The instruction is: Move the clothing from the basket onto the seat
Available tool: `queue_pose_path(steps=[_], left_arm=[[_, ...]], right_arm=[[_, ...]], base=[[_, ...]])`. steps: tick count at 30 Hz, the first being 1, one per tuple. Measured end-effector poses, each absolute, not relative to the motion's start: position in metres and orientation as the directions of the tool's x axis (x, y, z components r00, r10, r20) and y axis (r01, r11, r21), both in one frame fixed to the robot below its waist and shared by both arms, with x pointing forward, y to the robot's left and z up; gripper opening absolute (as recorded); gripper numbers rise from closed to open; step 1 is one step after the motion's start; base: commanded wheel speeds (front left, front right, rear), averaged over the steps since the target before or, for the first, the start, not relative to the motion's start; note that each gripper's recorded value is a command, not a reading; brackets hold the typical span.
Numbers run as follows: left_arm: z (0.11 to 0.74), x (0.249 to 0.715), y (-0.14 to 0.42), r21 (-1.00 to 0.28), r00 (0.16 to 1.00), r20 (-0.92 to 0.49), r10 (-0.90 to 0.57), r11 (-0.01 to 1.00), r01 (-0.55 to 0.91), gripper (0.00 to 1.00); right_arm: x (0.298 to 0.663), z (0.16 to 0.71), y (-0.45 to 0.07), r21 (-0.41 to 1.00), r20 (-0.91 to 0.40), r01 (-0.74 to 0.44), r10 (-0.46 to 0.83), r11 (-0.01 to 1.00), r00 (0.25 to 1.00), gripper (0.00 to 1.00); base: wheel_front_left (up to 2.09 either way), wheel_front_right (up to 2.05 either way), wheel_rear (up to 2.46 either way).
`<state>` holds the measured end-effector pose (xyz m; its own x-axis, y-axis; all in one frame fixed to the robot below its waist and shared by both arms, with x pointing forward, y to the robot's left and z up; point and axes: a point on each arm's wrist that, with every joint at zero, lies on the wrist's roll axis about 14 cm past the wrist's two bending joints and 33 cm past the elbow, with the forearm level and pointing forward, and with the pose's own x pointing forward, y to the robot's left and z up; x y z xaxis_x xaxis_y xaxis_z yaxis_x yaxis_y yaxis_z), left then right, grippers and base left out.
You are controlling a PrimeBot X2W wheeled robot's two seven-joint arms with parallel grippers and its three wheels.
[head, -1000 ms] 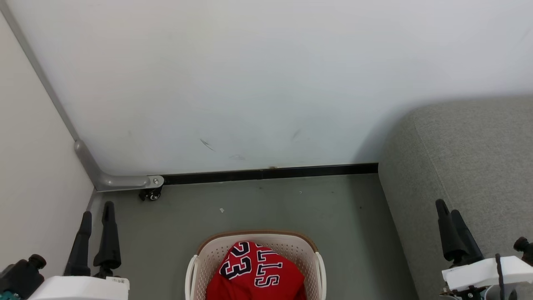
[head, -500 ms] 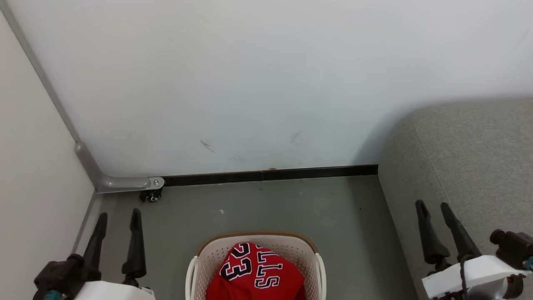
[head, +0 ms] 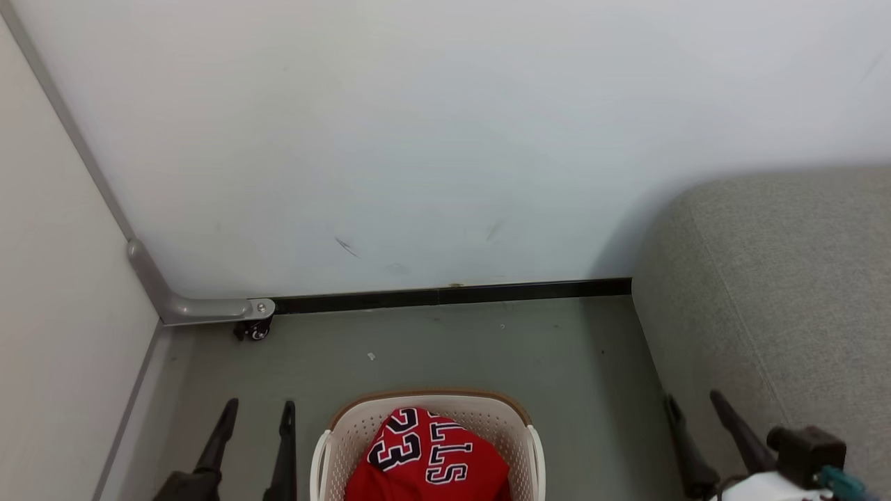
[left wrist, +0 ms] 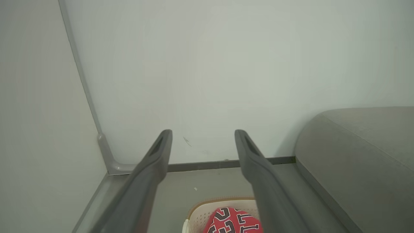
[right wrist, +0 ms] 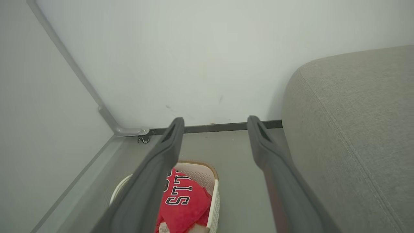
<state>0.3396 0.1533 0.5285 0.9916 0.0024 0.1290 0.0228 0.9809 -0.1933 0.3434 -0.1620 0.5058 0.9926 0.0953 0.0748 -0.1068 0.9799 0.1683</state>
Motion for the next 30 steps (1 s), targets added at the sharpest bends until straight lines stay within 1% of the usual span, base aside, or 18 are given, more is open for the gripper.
queue_pose_path(steps=[3,6,12,22,30], left_arm=[[0.522,0.337,0.148,-0.143,0.993,0.117,-0.012,0.989,0.029,1.0],[0.514,0.334,0.145,-0.105,0.995,0.099,-0.018,0.994,0.028,1.0],[0.5,0.331,0.142,-0.102,0.998,0.057,-0.023,0.994,0.029,1.0],[0.495,0.329,0.141,-0.125,0.999,0.038,-0.022,0.992,0.026,1.0],[0.494,0.329,0.142,-0.132,0.999,0.034,-0.018,0.991,0.023,1.0]], right_arm=[[0.334,0.48,-0.16,0.137,-0.002,-0.106,0.107,0.985,0.994,1.0],[0.329,0.469,-0.155,0.102,-0.04,-0.122,0.127,0.987,0.991,1.0],[0.329,0.467,-0.155,0.103,-0.047,-0.12,0.125,0.987,0.991,1.0],[0.338,0.473,-0.159,0.1,-0.025,-0.111,0.114,0.989,0.993,1.0],[0.337,0.467,-0.158,0.102,-0.044,-0.112,0.117,0.988,0.992,1.0]], base=[[0.0,0.0,0.0],[0.0,0.0,0.0],[0.0,0.0,0.0],[0.0,0.0,0.0],[0.0,0.0,0.0]])
